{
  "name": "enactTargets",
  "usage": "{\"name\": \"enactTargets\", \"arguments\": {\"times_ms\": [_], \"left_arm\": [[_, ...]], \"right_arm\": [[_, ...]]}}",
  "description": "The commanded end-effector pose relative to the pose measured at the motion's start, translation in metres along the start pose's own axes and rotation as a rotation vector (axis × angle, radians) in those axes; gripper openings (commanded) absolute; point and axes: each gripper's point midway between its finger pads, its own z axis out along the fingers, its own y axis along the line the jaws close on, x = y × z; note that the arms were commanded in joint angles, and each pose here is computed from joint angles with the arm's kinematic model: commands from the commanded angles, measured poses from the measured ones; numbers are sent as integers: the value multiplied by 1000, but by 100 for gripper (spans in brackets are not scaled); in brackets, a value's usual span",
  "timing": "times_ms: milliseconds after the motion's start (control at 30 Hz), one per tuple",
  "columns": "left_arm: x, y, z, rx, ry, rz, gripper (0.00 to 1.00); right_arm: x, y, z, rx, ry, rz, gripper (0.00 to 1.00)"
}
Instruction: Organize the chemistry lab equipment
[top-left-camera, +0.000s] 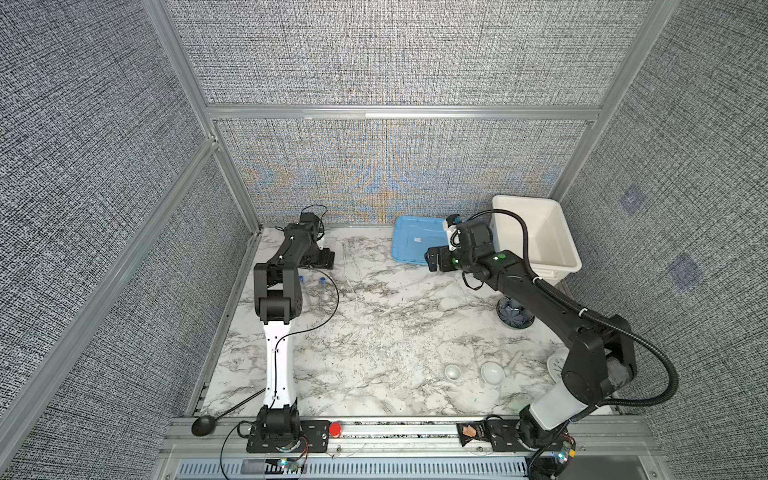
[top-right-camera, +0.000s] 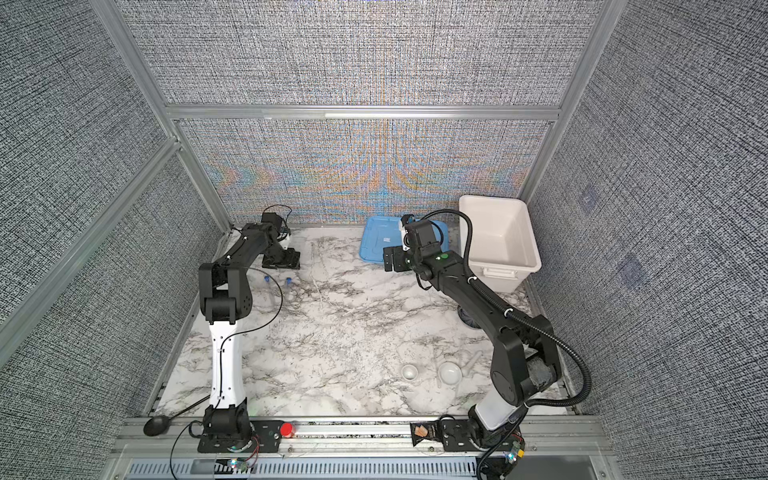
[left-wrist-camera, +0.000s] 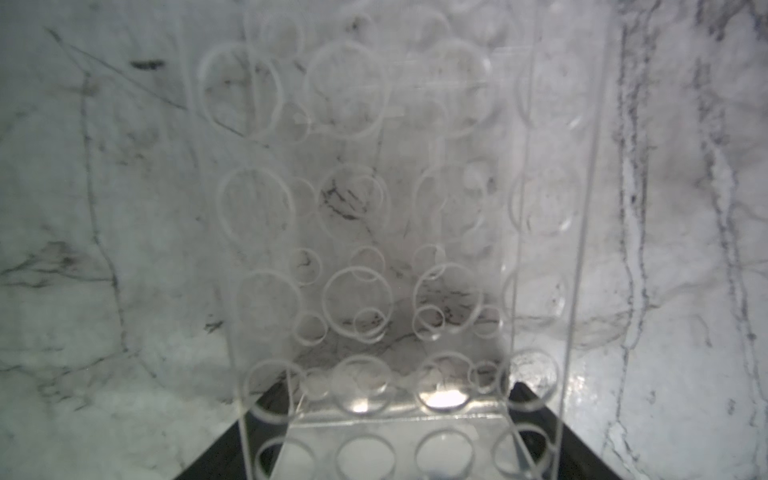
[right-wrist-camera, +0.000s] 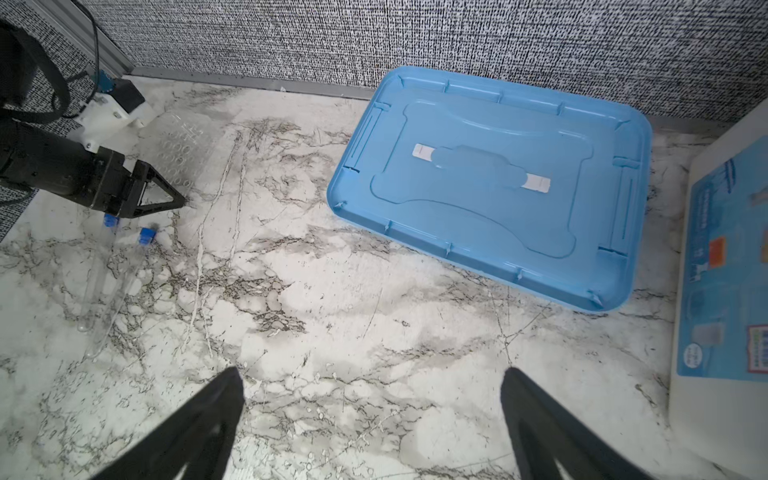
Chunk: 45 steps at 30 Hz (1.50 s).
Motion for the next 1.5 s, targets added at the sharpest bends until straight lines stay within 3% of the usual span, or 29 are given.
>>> {"name": "enactTargets", "arguments": {"times_ms": [0, 333, 567, 867, 967, 1167, 1467], "left_arm": [[4, 3, 3, -16, 23, 1, 83], [6, -5, -9, 13, 17, -28, 72], [5, -14, -32, 37, -18, -49, 71], [21, -63, -73, 120, -38, -40, 71], [45, -93, -84, 141, -24, 22, 71], [128, -156, -101, 183, 100, 193, 70], [243, -233, -102, 232, 190, 464, 70]], "right_arm": [[-10, 5, -1, -26, -41, 7, 99], [-16, -2, -5, -25, -56, 27, 99], [-9, -10, -8, -12, -52, 49, 99], [-15, -17, -17, -6, -66, 43, 99], [-19, -25, -20, 11, -78, 37, 99], [-32, -28, -36, -21, -99, 115, 99], [-46, -53, -51, 11, -131, 159, 99]]}}
